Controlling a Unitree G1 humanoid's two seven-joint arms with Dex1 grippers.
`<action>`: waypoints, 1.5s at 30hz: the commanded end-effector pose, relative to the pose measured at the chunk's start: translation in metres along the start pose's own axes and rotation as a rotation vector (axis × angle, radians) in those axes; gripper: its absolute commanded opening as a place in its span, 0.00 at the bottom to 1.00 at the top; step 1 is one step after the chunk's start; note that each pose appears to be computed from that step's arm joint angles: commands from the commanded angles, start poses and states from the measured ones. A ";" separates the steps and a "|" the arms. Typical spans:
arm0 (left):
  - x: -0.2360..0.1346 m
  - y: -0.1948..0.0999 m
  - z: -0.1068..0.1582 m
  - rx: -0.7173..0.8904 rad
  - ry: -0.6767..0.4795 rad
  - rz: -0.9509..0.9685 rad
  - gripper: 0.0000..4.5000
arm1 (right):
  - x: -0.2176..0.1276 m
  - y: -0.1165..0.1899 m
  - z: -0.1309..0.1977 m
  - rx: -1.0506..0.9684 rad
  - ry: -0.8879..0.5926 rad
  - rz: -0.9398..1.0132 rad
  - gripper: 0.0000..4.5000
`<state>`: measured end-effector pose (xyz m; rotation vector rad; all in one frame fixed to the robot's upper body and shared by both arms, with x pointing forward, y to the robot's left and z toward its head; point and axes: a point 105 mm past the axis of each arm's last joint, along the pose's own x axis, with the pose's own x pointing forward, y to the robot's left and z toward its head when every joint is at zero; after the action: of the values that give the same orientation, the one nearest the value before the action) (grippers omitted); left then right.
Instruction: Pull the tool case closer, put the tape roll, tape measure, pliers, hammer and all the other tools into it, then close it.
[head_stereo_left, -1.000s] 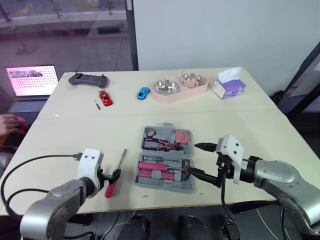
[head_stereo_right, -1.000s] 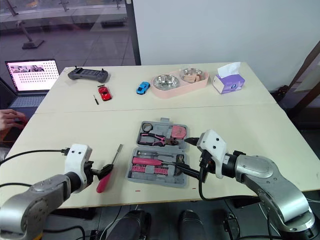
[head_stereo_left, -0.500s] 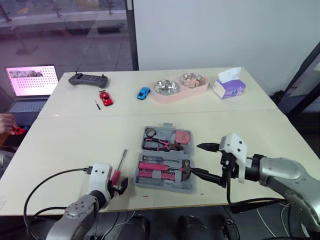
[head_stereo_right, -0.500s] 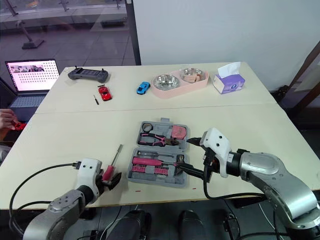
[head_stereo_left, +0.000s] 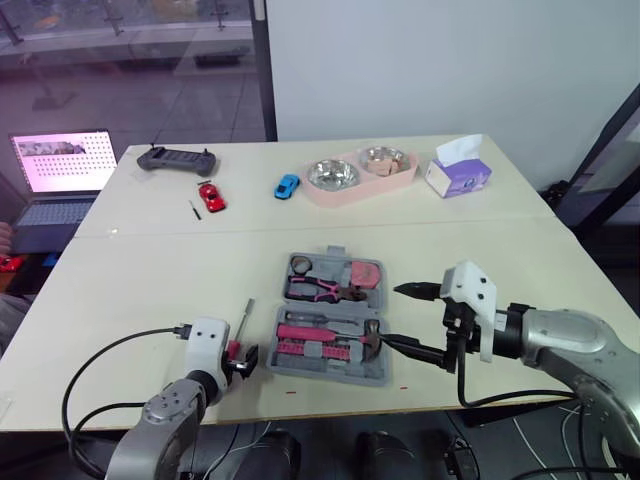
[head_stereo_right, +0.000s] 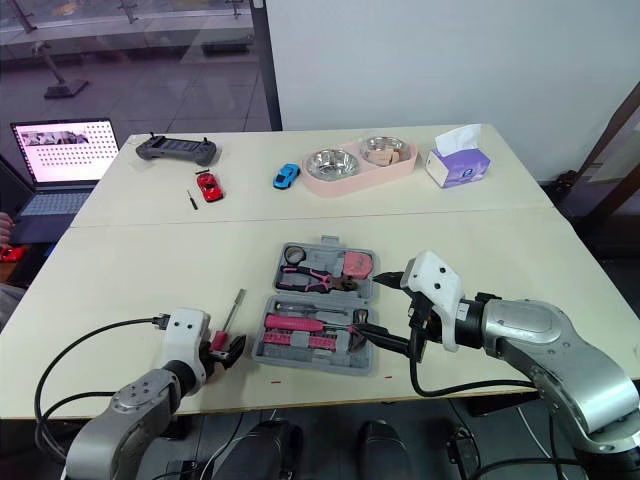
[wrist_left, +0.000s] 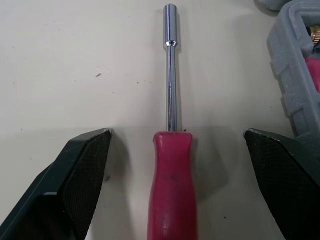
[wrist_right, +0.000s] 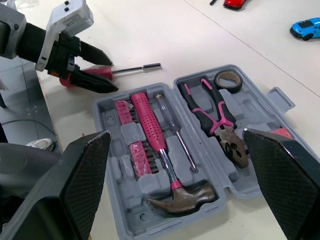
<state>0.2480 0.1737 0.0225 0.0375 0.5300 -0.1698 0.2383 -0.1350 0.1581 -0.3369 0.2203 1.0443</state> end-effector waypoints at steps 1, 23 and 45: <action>-0.003 -0.001 -0.001 0.012 0.020 -0.004 0.68 | -0.002 0.001 0.011 -0.039 -0.025 -0.006 1.00; -0.027 0.011 0.087 0.461 -0.065 -0.224 0.12 | 0.001 -0.008 0.008 -0.041 -0.045 -0.057 1.00; -0.051 -0.094 0.101 0.926 0.450 -0.988 0.12 | -0.010 0.005 -0.011 -0.080 0.025 -0.030 1.00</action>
<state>0.2403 0.0834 0.1345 0.6805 0.8720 -1.3713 0.2325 -0.1462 0.1399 -0.3828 0.2373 1.0118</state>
